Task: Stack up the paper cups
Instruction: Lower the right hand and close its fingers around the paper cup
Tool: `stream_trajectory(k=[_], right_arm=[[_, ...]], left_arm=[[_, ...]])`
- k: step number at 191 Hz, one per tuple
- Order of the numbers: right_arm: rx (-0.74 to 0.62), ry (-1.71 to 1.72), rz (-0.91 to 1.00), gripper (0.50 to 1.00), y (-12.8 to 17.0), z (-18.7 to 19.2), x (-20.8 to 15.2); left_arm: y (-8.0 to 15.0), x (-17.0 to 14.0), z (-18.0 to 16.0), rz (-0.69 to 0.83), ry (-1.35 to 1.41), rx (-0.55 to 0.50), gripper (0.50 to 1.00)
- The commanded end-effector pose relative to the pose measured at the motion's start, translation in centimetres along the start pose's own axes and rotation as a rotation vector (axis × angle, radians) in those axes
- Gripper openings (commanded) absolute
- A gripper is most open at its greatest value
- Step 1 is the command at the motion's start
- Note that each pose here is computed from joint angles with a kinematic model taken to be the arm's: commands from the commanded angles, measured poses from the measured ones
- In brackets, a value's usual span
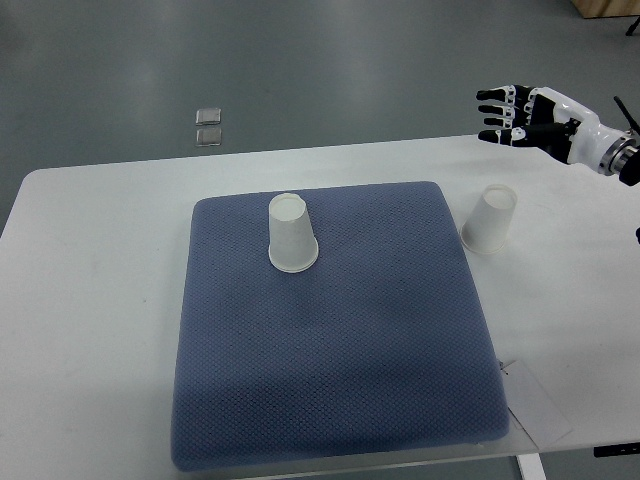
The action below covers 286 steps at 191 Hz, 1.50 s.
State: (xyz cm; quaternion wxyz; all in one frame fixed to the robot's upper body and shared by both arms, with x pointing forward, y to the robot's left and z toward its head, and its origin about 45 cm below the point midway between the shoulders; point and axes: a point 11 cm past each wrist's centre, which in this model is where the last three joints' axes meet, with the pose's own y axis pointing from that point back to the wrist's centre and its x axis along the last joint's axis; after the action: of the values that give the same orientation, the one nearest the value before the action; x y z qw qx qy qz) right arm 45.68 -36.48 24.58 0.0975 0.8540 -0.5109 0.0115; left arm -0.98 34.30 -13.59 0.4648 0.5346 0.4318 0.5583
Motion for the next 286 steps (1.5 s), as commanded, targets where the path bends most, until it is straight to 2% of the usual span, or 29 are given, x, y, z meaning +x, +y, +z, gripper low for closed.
stream_trajectory(k=[1, 31, 82, 160, 227, 286], right_arm=[[-0.032, 0.173, -0.053, 0.921, 1.0, -0.8, 0.4], [-0.103, 0.413, -0.126, 0.919, 1.6, -1.6, 0.4], [-0.195, 0.744, -0.154, 0.919, 1.5, -0.1, 0.2], [-0.231, 0.851, -0.181, 0.919, 0.2, 3.3, -2.4], [-0.294, 0.9, -0.166, 0.917, 0.4, 4.9, -1.5], [-0.296, 0.916, -0.13, 0.917, -0.2, 5.0, -1.4]], left_arm=[[0.0, 0.0, 0.0, 0.0, 0.0, 0.0, 1.0], [0.0, 0.0, 0.0, 0.0, 0.0, 0.0, 1.0], [0.0, 0.0, 0.0, 0.0, 0.0, 0.0, 1.0], [0.0, 0.0, 0.0, 0.0, 0.0, 0.0, 1.0], [0.0, 0.0, 0.0, 0.0, 0.0, 0.0, 1.0], [0.0, 0.0, 0.0, 0.0, 0.0, 0.0, 1.0]])
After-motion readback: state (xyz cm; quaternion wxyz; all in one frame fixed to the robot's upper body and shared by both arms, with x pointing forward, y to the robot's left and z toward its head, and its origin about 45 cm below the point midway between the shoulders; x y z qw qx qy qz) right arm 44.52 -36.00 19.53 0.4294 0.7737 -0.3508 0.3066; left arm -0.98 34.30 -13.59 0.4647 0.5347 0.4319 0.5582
